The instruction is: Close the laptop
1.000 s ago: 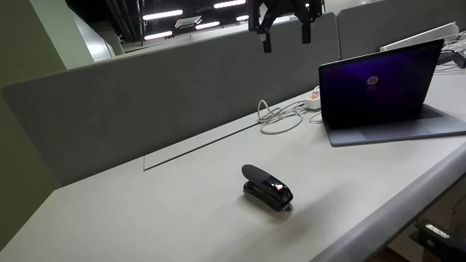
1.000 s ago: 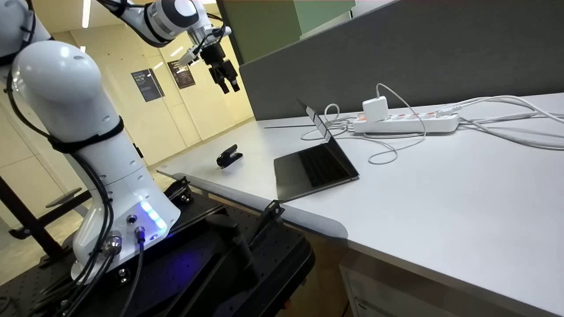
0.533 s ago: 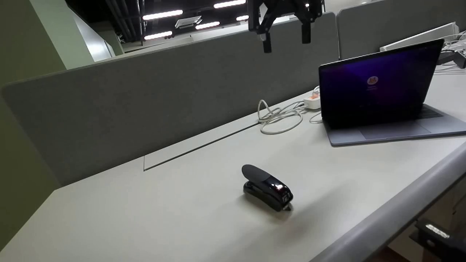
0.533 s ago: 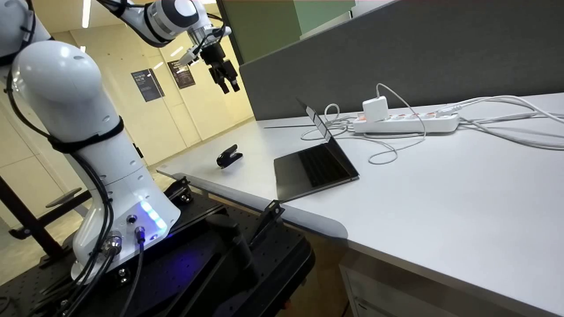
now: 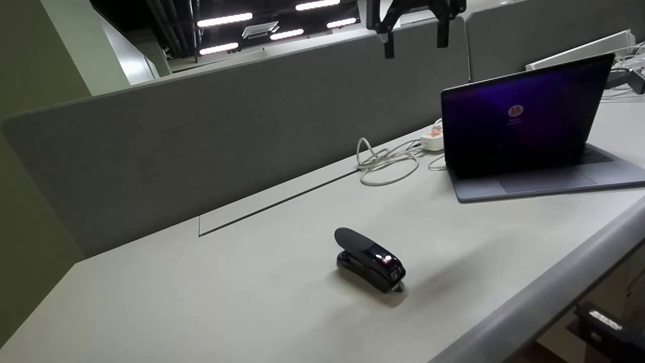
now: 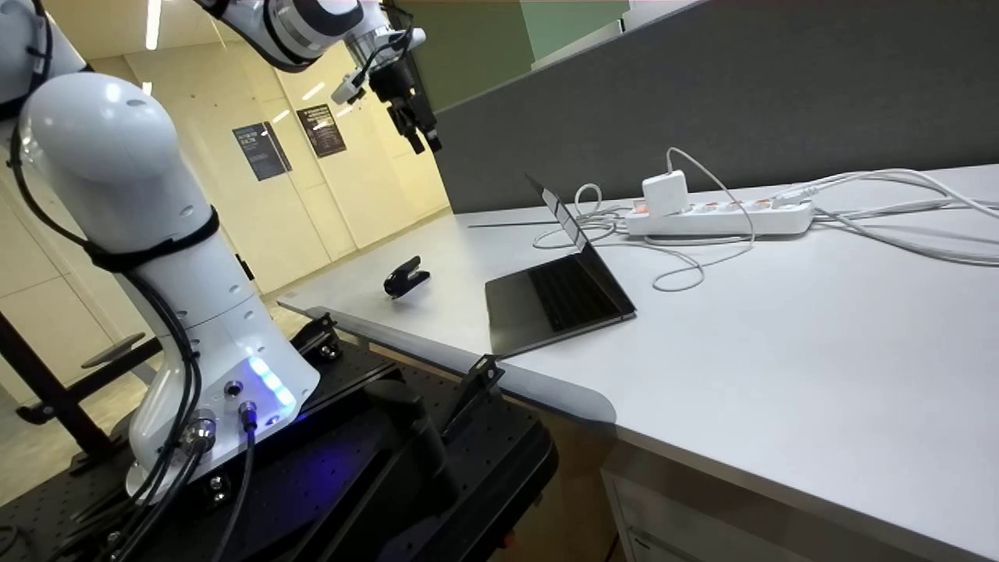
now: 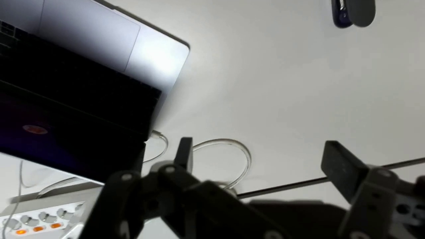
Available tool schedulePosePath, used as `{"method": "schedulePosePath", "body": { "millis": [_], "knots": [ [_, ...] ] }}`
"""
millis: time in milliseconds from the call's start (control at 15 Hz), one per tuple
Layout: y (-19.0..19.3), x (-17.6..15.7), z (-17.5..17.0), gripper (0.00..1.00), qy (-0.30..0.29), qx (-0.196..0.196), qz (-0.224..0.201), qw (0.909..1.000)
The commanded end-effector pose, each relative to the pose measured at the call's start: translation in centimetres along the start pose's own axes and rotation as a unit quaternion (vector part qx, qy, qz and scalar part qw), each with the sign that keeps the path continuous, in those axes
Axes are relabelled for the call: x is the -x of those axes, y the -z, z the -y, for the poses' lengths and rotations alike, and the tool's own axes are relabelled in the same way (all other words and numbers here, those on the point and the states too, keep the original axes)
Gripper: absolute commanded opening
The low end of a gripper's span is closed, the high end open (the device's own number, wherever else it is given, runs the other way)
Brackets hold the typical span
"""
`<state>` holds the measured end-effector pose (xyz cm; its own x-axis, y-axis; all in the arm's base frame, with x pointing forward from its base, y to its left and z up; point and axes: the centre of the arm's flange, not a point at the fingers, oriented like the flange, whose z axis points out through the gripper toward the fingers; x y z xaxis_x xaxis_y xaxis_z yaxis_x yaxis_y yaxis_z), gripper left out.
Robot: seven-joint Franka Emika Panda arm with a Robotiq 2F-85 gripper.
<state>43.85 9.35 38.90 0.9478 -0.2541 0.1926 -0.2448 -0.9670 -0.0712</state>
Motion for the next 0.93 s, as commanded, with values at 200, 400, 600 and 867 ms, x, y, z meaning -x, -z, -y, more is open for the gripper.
{"method": "schedulePosePath", "body": {
  "millis": [200, 400, 600, 867],
  "knots": [
    [2.9, -1.6, -12.2, 1.0, -0.117, 0.005, -0.063, 0.9912],
    [4.3, -1.3, -18.8, 1.0, -0.191, 0.002, -0.084, 0.978],
    [4.0, -2.0, -19.6, 1.0, -0.198, -0.004, -0.077, 0.9771],
    [4.4, -1.4, -20.6, 1.0, -0.208, -0.014, -0.081, 0.9746]
  ]
}}
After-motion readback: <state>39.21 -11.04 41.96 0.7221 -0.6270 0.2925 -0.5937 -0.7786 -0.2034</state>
